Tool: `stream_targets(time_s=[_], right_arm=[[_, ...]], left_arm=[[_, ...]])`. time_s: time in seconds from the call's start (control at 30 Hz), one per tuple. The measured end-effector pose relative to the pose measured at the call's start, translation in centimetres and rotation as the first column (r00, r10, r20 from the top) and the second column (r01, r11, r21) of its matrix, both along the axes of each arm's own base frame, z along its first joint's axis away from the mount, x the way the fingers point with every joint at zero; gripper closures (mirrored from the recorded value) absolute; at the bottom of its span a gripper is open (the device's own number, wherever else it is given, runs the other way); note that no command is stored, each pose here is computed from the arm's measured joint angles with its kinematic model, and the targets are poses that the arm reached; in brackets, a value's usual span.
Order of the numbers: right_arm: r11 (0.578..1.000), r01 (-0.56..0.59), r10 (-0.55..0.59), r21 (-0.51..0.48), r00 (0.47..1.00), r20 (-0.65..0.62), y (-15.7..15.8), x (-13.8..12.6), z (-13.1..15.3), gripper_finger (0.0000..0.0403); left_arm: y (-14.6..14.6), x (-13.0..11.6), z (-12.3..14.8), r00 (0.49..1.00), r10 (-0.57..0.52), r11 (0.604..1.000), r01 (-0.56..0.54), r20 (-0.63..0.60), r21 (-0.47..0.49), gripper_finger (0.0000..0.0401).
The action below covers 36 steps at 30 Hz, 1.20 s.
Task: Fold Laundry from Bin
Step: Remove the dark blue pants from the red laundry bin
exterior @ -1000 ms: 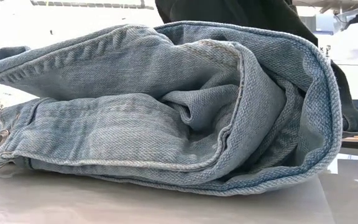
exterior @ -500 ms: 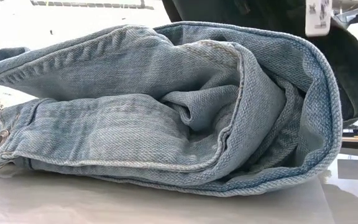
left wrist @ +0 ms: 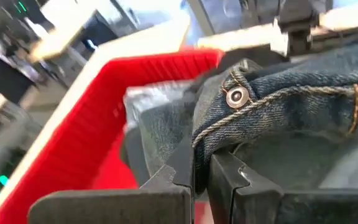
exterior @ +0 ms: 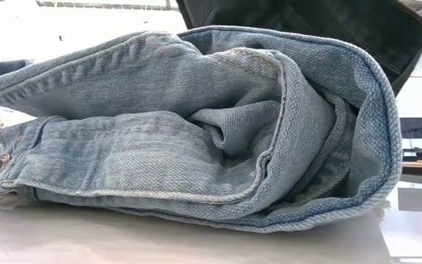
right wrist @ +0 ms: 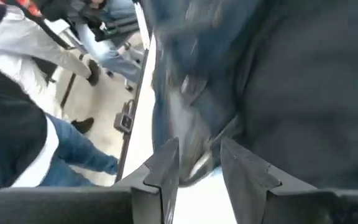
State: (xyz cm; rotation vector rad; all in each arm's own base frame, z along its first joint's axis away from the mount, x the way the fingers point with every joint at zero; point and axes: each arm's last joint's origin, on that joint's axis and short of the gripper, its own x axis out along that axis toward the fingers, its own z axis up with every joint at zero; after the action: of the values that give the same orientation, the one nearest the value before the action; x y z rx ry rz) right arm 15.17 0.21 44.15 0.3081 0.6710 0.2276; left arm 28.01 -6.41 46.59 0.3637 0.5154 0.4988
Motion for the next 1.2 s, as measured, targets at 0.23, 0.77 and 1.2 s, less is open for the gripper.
stream_targets(time_s=[0.23, 0.77, 1.2], right_arm=[[0.960, 0.131, -0.125, 0.248, 0.991, -0.037, 2.5, -0.8, -9.8, 0.0247], [0.939, 0.289, -0.269, 0.185, 0.955, -0.123, 8.6, 1.3, -19.8, 0.0230], [0.981, 0.175, -0.158, 0.085, 0.972, -0.177, 13.7, 3.8, -23.8, 0.0230]], left_arm=[[1.5, -0.2, -0.7, 0.996, -0.037, 0.997, 0.031, -0.082, -0.067, 0.0399], [1.9, -3.4, -6.0, 0.992, -0.075, 0.960, 0.099, 0.100, -0.261, 0.0399], [-0.6, -4.2, -10.6, 0.970, -0.243, 0.881, 0.214, -0.015, -0.423, 0.0399]])
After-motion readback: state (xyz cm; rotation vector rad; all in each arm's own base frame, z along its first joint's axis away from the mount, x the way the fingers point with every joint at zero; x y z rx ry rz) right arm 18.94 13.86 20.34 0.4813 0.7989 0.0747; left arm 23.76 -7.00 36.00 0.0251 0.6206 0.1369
